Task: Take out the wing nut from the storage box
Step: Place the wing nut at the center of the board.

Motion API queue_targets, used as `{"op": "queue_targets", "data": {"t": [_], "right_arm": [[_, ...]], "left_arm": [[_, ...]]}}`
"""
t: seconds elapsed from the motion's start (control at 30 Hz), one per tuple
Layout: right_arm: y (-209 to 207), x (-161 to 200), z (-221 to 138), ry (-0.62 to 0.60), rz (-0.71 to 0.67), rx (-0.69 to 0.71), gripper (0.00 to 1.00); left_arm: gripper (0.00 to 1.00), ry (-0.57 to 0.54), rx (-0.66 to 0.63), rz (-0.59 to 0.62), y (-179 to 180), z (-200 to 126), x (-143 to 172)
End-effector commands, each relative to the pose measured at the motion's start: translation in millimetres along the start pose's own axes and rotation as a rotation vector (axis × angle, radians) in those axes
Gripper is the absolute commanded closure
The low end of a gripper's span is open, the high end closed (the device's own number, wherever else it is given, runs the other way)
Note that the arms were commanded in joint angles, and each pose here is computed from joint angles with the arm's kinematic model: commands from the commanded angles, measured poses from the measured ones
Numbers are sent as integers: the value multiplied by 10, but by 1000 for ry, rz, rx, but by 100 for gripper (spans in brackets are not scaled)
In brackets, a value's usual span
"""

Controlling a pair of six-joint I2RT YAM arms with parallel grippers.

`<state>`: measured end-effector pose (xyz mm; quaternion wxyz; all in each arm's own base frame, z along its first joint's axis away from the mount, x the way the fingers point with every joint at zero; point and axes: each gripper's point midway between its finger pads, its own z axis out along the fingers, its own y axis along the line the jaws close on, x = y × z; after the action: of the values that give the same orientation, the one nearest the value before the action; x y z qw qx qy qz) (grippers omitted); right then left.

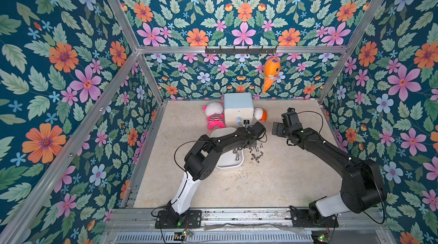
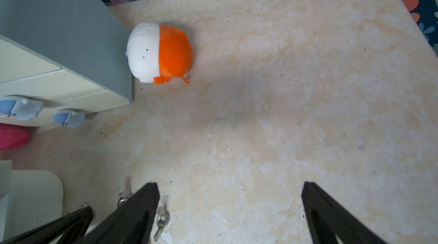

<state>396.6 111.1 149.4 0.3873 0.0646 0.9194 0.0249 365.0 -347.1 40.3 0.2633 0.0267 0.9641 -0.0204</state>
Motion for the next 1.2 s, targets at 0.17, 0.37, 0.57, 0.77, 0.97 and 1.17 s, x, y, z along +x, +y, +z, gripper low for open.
{"op": "queue_targets", "data": {"t": [0.17, 0.37, 0.57, 0.77, 0.97, 1.17], "right_arm": [[40, -61, 4, -12, 4, -8, 1], [39, -67, -2, -14, 2, -7, 1], [14, -49, -10, -11, 1, 1, 1], [-4, -45, -24, -14, -1, 8, 1], [-11, -26, -15, -11, -2, 10, 1], [-9, -27, -12, -12, -1, 8, 1]], "left_arm": [[93, 10, -78, 14, 299, -60, 98], [93, -7, -74, 6, 341, -103, 46], [93, -47, -6, 9, 51, -167, -149], [92, -42, 1, 27, -75, -63, -204], [93, -5, 3, 18, -81, 46, -78], [92, 21, 34, 13, -129, 88, -14]]}}
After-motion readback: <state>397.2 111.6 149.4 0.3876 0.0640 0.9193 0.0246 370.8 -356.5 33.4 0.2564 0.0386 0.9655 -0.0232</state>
